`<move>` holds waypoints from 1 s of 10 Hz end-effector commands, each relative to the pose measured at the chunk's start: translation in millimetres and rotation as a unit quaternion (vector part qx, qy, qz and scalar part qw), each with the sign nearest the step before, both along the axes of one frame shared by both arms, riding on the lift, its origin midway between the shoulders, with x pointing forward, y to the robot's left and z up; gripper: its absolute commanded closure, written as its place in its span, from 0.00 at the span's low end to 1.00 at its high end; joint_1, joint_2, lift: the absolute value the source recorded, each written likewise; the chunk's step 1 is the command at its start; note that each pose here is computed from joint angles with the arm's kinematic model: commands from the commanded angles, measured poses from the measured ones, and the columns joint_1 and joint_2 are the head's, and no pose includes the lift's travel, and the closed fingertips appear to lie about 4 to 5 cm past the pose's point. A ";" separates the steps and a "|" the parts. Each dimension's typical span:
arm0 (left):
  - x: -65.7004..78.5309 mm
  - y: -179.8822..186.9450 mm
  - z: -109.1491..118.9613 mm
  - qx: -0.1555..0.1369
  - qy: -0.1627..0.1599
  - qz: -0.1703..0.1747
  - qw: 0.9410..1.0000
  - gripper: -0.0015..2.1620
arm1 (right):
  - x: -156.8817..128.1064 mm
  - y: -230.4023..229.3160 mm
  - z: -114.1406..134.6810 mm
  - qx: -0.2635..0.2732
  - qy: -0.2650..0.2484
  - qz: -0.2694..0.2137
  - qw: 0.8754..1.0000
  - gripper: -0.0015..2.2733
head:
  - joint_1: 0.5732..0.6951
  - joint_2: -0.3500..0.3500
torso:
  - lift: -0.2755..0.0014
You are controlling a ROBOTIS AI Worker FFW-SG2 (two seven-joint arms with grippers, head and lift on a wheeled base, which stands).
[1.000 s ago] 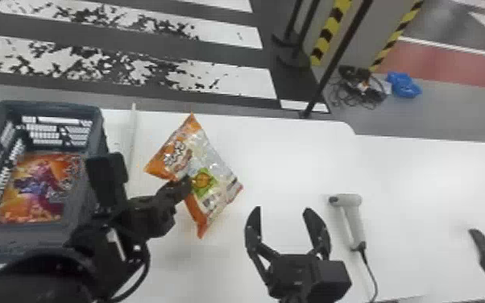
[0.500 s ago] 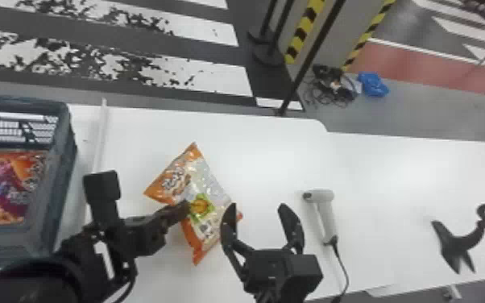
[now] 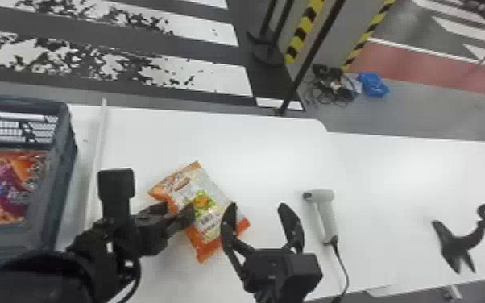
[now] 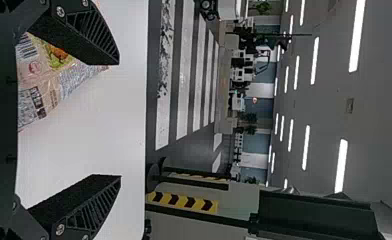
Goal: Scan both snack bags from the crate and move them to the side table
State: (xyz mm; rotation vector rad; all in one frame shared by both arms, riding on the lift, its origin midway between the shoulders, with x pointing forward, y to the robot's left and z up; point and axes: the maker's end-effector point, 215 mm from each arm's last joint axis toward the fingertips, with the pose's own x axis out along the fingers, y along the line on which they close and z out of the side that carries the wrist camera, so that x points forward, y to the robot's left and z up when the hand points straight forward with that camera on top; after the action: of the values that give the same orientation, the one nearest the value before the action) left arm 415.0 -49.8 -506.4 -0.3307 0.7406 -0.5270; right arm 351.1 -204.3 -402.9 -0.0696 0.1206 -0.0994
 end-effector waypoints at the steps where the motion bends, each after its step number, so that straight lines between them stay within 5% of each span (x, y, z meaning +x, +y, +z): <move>1: 0.7 14.1 2.1 0.089 -0.036 -0.010 0.995 0.03 | 0.8 -0.4 0.1 0.000 -0.001 0.000 1.000 0.05 | 1.00 0.00 | 0.72; 4: -2.5 36.7 48.7 0.169 -0.114 0.014 0.979 0.03 | 2.5 0.0 -0.7 0.002 0.000 -0.001 1.000 0.05 | 1.00 0.03 | 0.72; 7: 2.9 78.5 99.2 0.156 -0.153 0.065 0.974 0.04 | 3.1 -1.1 -3.2 0.003 0.002 -0.002 1.000 0.05 | 1.00 0.07 | 0.72; 10: 13.5 147.6 144.1 0.158 -0.231 0.118 0.953 0.04 | 3.8 -0.2 -6.2 0.000 0.005 0.000 1.000 0.06 | 1.00 0.18 | 0.72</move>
State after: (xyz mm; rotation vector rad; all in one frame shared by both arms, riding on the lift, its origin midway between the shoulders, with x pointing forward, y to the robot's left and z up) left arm 427.3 80.1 -370.5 0.0015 0.3500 -0.2608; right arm 354.7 -204.5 -408.6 -0.0679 0.1291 -0.0991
